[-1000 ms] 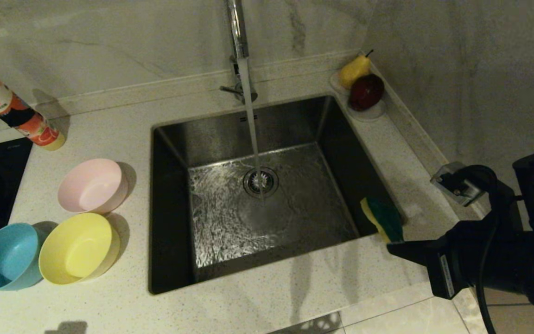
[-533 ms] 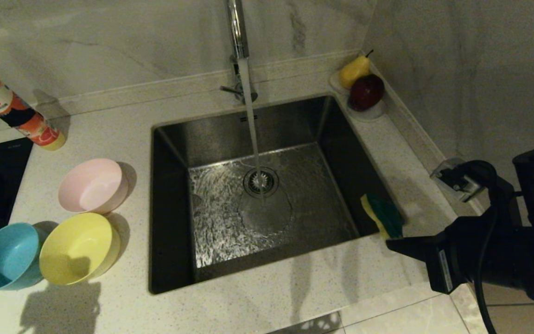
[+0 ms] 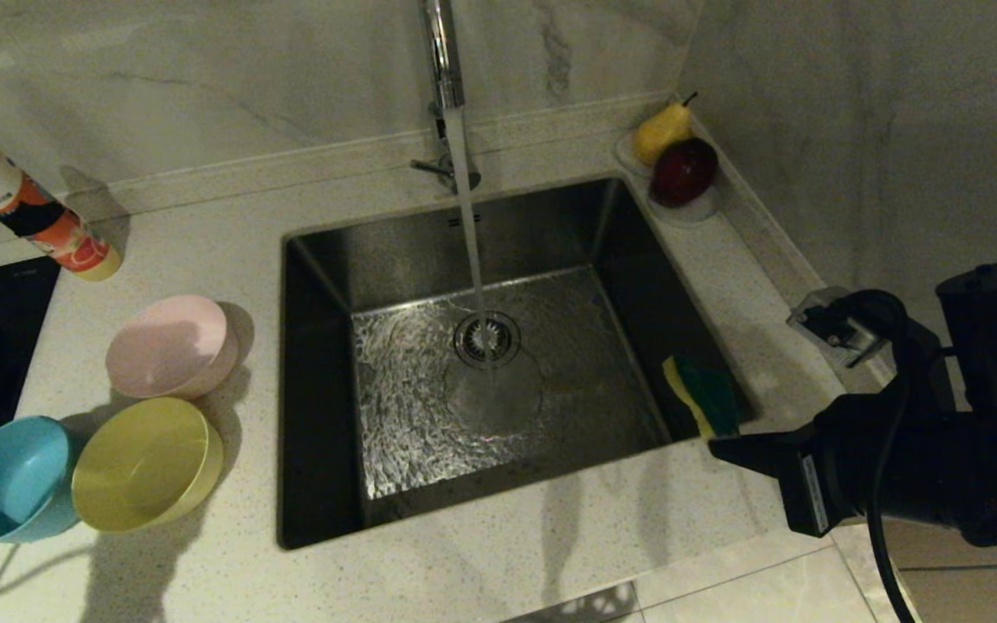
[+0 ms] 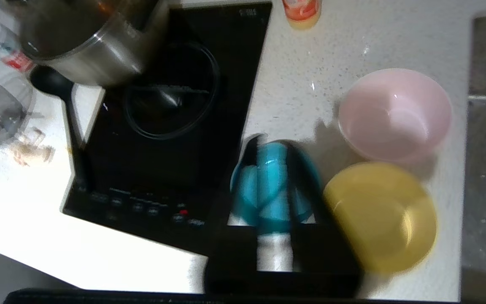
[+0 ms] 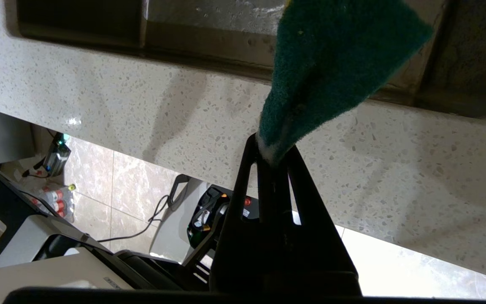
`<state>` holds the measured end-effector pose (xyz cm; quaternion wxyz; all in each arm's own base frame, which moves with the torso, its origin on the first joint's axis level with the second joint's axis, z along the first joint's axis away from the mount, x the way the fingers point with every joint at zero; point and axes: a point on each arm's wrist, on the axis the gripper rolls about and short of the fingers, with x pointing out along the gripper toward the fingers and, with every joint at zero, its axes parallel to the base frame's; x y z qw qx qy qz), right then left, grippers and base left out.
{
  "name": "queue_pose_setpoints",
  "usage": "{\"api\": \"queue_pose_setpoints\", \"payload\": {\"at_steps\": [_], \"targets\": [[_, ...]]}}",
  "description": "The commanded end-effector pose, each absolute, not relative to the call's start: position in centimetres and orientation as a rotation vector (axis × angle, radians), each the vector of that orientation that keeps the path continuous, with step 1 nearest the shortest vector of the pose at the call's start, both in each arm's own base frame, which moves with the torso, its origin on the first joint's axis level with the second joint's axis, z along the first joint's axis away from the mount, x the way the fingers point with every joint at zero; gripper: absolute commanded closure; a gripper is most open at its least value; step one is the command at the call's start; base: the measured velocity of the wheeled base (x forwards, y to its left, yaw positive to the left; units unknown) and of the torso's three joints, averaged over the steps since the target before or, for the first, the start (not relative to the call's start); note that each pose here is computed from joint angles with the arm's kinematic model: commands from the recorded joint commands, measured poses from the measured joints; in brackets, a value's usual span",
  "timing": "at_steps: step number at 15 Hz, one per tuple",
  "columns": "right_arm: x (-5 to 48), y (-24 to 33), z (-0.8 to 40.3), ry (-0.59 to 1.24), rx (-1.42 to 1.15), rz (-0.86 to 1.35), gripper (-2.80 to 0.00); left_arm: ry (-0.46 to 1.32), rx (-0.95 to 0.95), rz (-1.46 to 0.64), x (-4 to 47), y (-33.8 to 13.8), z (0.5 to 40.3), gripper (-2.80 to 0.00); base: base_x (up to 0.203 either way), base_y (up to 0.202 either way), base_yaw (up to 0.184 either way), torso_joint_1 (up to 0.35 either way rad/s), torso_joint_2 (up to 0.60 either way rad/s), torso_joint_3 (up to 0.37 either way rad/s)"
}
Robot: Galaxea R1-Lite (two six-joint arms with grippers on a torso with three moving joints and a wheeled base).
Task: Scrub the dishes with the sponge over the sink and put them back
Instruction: Pick up a bowl and the sponge
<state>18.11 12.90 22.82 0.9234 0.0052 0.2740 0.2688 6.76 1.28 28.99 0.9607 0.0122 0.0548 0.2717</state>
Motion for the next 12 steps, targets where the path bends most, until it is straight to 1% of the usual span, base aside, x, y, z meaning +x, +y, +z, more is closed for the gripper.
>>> {"api": "queue_pose_setpoints", "payload": {"at_steps": [1, 4, 6, 9, 12], "targets": [[18.3, 13.0, 22.7, 0.570, 0.008, 0.551, 0.00, 0.244, -0.002, 0.597, 13.5, 1.9, 29.2, -2.80, 0.000, 0.000, 0.000, 0.000, 0.00, 0.000], [18.7, 13.3, 22.2, 0.590, 0.001, 0.549, 0.00, 0.312, -0.086, 0.679, 17.7, 4.8, 28.8, -2.80, 0.000, 0.000, 0.000, 0.000, 0.00, 0.000], [19.0, 13.5, 21.8, 0.604, -0.001, 0.548, 0.00, 0.361, -0.174, 0.679, 19.1, 7.3, 28.0, -2.80, 0.000, 0.000, 0.000, 0.000, 0.00, 0.000], [19.4, 13.9, 21.3, 0.625, -0.009, 0.545, 0.00, 0.412, -0.344, 0.573, 18.5, 10.0, 26.9, -2.80, 0.000, 0.000, 0.000, 0.000, 0.00, 0.000], [19.7, 14.1, 21.1, 0.620, -0.006, 0.546, 0.00, 0.474, -0.465, 0.561, 17.7, 11.9, 25.3, -2.80, 0.000, 0.000, 0.000, 0.000, 0.00, 0.000]]}}
